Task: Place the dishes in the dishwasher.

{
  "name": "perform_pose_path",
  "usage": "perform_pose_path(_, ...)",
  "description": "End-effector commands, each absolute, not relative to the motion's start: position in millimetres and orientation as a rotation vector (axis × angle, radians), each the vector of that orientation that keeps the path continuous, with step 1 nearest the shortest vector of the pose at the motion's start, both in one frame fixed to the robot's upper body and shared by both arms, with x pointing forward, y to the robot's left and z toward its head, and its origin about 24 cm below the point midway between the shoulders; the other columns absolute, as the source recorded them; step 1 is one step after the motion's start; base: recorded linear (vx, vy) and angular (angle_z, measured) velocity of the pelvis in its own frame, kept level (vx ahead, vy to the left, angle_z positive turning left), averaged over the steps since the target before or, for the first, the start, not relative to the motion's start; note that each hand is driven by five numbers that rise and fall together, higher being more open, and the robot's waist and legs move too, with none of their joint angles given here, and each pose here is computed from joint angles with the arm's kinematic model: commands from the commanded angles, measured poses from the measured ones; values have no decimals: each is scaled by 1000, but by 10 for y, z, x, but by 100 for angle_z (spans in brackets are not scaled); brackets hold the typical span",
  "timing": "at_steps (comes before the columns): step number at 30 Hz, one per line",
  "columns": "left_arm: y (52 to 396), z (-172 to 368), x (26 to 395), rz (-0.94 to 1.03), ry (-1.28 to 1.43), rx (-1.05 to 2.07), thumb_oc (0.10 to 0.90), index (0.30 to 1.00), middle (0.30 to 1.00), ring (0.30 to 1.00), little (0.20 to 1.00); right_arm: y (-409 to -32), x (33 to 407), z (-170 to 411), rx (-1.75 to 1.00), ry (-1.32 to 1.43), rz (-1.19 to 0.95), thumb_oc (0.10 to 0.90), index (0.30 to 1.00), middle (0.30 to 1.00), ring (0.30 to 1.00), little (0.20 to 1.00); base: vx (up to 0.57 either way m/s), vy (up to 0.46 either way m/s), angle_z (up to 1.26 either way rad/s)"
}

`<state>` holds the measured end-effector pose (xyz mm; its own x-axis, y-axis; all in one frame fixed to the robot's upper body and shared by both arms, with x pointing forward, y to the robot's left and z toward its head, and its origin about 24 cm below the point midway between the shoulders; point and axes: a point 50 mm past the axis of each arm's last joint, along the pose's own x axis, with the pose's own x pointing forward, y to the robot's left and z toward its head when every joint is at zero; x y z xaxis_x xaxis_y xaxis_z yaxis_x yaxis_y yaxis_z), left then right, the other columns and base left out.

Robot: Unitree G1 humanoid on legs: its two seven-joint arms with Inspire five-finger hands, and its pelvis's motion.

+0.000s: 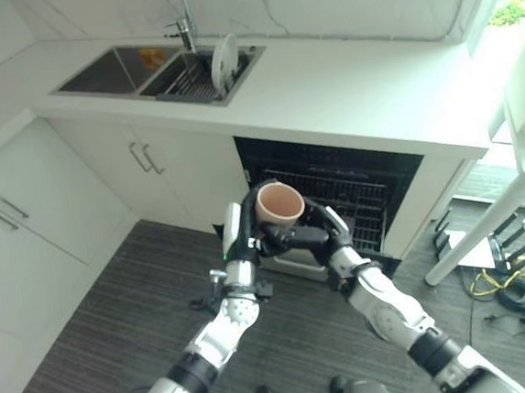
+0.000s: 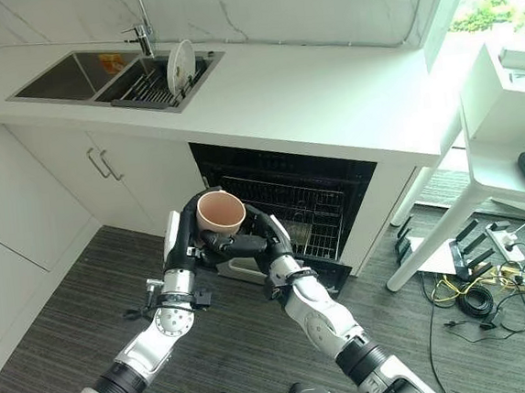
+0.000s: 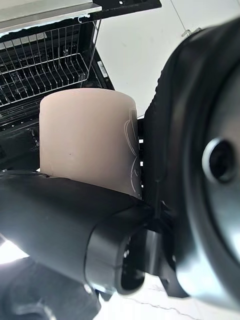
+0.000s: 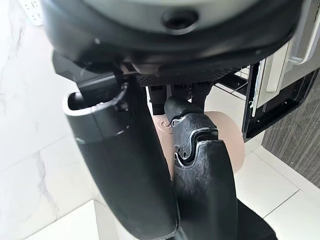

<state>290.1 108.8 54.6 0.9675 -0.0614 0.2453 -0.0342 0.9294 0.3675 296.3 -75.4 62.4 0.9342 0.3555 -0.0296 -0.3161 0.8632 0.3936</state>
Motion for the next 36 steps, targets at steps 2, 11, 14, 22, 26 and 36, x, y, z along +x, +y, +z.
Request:
perform_pose_path(2, 12, 1282, 2626, -459, -676, 159, 715, 773, 773, 773, 773, -225, 3074, 1688, 632, -279, 550, 400, 300, 300, 300, 300, 0, 0, 0)
perform_pose_path(11, -47, 1161, 2586, -596, -601, 166, 800, 900, 900, 900, 900, -480, 3132, 1881, 774, -398, 379, 400, 300, 300, 300, 300, -2, 2, 1)
perform_pose_path(14, -13, 1089, 2587, -599, -578, 197, 800, 900, 900, 900, 900, -639, 3159, 1923, 815, -444, 285, 400, 300, 300, 300, 300, 0, 0, 0)
perform_pose_path(22, 331, 882, 2597, -516, -499, 226, 800, 900, 900, 900, 900, -1264, 3111, 1937, 827, -546, 106, 400, 300, 300, 300, 300, -68, -36, -2)
perform_pose_path(26, 390, 848, 2575, -504, -498, 214, 800, 900, 900, 900, 900, -1393, 3100, 1874, 814, -556, 72, 400, 300, 300, 300, 300, -81, -32, 5)
perform_pose_path(36, 780, 936, 2674, -362, -540, 282, 800, 900, 900, 900, 900, -1833, 3140, 1696, 600, -504, -77, 400, 300, 300, 300, 300, 39, -2, 6)
